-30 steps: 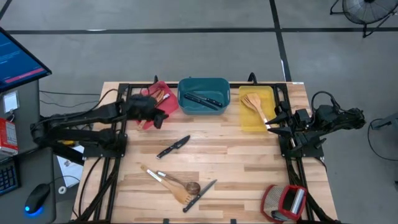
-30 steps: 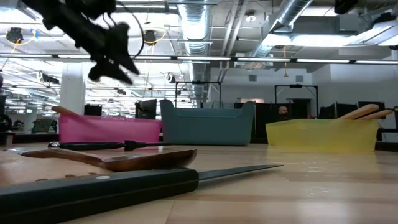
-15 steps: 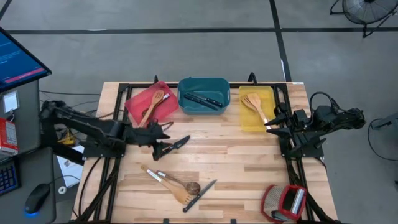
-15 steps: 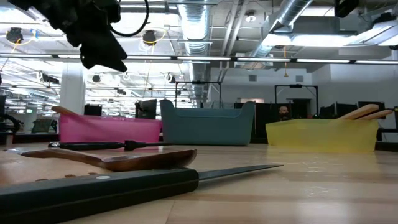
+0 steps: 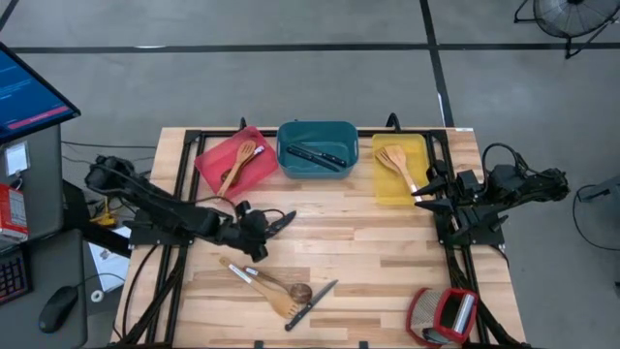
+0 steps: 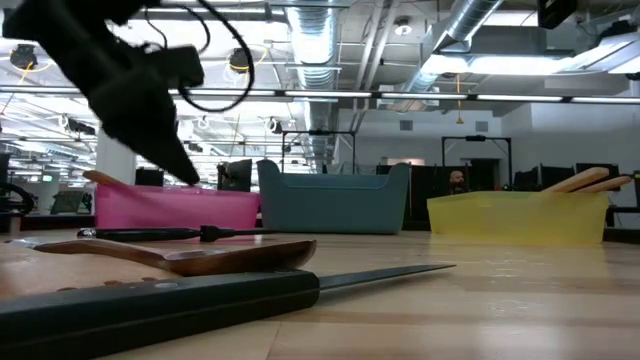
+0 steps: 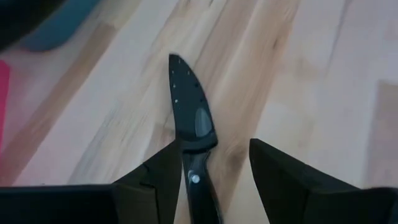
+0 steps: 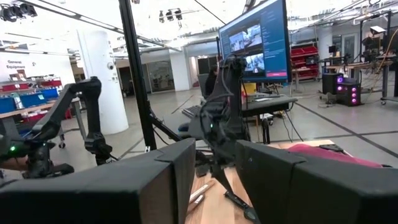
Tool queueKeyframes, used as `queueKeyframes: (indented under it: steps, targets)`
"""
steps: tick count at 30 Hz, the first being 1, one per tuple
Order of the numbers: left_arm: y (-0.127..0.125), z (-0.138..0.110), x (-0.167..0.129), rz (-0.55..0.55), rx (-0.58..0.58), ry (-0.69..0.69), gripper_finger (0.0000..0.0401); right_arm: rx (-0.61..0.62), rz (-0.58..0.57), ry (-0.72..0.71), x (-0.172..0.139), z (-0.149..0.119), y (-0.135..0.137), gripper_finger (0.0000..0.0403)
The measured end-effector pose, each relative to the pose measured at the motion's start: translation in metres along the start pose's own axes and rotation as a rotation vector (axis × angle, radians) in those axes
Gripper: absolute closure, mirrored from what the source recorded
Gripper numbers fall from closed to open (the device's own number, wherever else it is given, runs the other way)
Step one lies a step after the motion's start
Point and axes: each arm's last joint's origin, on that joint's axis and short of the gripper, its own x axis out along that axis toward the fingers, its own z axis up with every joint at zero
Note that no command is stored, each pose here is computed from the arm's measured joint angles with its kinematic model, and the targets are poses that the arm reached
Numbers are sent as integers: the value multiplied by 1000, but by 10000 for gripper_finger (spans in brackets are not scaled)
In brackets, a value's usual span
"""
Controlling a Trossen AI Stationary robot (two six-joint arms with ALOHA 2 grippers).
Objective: Pick & Place Kitchen Items
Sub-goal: Put the black knife into the blue bin
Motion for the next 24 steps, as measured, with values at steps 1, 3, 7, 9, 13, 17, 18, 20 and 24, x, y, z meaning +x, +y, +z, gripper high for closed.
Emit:
queueKeyframes:
  steps: [1, 3, 7, 9, 13, 17, 18, 20, 24]
  targets:
    - [-2, -2, 4, 8, 7, 8, 233, 0, 0, 2, 0, 0, 0, 277]
    - [-4, -7, 11, 25, 25, 34, 233, -1, -1, 6, 0, -1, 0, 277]
    - [-7, -16, 24, 60, 55, 83, 233, -4, -2, 19, 0, -2, 0, 277]
    - [-8, -21, 30, 74, 51, 102, 233, -1, -3, 27, 0, -3, 0, 277]
    - [-10, -27, 39, 103, 39, 127, 233, 20, -4, 33, 0, -3, 0, 277]
    - [-10, -33, 43, 122, 23, 136, 243, 20, -4, 33, 0, -3, 0, 277]
    - [-10, -34, 44, 123, 23, 138, 253, 20, -4, 33, 0, -3, 0, 277]
    - [-8, -36, 44, 118, 13, 142, 280, 20, -4, 33, 0, -3, 0, 277]
    - [-4, -40, 41, 121, -13, 141, 349, 21, -3, 32, 0, -3, 0, 277]
